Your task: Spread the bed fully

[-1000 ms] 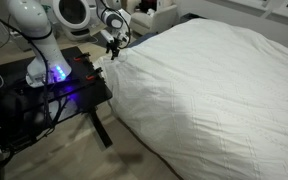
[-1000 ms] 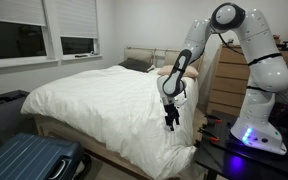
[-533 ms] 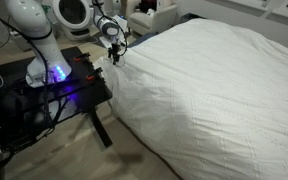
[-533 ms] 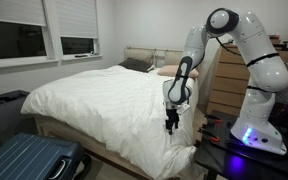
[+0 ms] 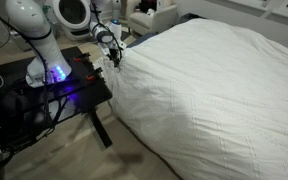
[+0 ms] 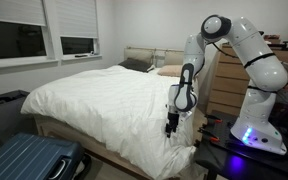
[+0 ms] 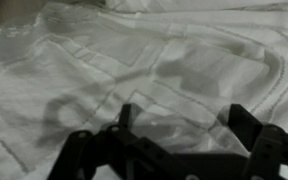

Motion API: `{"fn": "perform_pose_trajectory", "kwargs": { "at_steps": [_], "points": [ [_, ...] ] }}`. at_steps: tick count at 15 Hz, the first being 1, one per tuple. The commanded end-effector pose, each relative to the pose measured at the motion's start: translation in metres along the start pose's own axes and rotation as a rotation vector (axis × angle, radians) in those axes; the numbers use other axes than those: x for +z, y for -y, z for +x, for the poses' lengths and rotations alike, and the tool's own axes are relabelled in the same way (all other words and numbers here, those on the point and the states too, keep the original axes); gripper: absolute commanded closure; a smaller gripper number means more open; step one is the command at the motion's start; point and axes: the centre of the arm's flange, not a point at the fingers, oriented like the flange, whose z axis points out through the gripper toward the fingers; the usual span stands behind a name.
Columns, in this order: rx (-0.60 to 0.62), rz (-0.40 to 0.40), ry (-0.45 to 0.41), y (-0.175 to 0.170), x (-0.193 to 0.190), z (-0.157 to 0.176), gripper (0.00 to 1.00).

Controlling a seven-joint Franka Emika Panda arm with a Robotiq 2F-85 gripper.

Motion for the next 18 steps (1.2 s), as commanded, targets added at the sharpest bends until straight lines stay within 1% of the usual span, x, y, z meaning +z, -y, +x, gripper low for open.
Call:
{"fn": "perform_pose_trajectory", "kwargs": {
  "at_steps": [1, 2, 6, 8, 9, 10, 13, 16, 18],
  "points": [
    [-0.005, 0.015, -0.010, -0.007, 0.001, -0.004, 0.32],
    [-0.001, 0.017, -0.008, -0.009, 0.000, -0.003, 0.42],
    [0.043, 0.033, 0.027, -0.016, -0.005, 0.005, 0.73],
    [0.067, 0.050, 0.081, -0.019, -0.005, 0.008, 0.87],
    [0.077, 0.059, 0.115, -0.020, -0.003, 0.009, 0.95],
    [0.090, 0.071, 0.164, -0.020, 0.000, 0.010, 0.99],
    [0.110, 0.098, 0.268, -0.019, 0.006, 0.009, 1.00],
    [0.135, 0.113, 0.319, -0.019, 0.005, 0.013, 1.00],
    [0.154, 0.129, 0.371, -0.018, 0.006, 0.013, 1.00]
  ]
}}
